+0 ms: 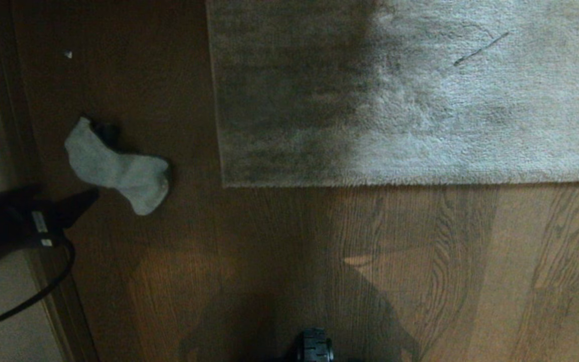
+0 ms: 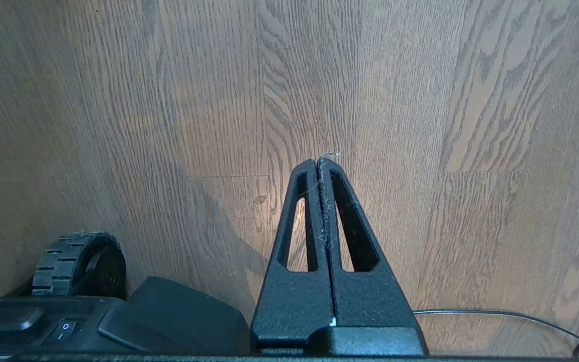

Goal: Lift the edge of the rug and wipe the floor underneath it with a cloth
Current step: Pick up the rag

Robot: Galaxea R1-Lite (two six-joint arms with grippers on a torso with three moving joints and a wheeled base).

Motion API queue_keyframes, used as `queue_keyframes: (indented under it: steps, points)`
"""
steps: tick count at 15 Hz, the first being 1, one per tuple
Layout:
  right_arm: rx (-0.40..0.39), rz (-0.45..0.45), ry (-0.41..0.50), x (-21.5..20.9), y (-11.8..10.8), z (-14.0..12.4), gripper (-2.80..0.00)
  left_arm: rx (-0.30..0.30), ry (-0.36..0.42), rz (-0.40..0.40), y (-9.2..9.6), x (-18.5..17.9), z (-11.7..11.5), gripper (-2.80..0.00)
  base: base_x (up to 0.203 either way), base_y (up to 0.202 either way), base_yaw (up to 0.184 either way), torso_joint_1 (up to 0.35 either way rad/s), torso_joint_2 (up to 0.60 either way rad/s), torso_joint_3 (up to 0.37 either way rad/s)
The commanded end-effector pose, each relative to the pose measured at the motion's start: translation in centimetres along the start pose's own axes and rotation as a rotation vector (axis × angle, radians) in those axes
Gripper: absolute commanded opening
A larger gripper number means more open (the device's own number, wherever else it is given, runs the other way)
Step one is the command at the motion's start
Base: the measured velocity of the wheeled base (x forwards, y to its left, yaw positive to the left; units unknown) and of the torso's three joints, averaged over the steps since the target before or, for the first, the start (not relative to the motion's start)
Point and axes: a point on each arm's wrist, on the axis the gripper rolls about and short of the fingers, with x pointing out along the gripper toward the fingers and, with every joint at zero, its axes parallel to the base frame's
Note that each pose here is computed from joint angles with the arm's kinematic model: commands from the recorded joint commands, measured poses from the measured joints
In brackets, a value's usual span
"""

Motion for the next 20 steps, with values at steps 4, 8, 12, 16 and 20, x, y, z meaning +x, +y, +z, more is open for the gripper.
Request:
queue_keyframes:
  steps: [4, 8, 12, 16, 20]
  points:
    - [0.000, 0.000, -0.001, 0.0, 0.0, 0.0, -2.80, 0.000, -0.012, 0.010, 0.1, -0.2, 0.1, 0.00, 0.000, 0.000, 0.000, 0.000, 0.00, 0.000]
    - [0.000, 0.000, -0.001, 0.0, 0.0, 0.0, -2.80, -0.007, -0.005, 0.046, 0.7, 0.3, 0.2, 0.00, 0.000, 0.000, 0.000, 0.000, 0.00, 0.000]
    - [0.000, 0.000, -0.001, 0.0, 0.0, 0.0, -2.80, -0.018, -0.068, 0.070, 1.1, 2.2, 0.5, 0.00, 0.000, 0.000, 0.000, 0.000, 0.00, 0.000]
    - [0.000, 0.000, -0.001, 0.0, 0.0, 0.0, -2.80, -0.029, -0.067, 0.072, 1.1, 3.2, 0.5, 0.00, 0.000, 0.000, 0.000, 0.000, 0.00, 0.000]
    - [0.000, 0.000, -0.001, 0.0, 0.0, 0.0, -2.80, -0.036, -0.081, 0.119, 2.2, 3.7, 0.5, 0.00, 0.000, 0.000, 0.000, 0.000, 0.00, 0.000]
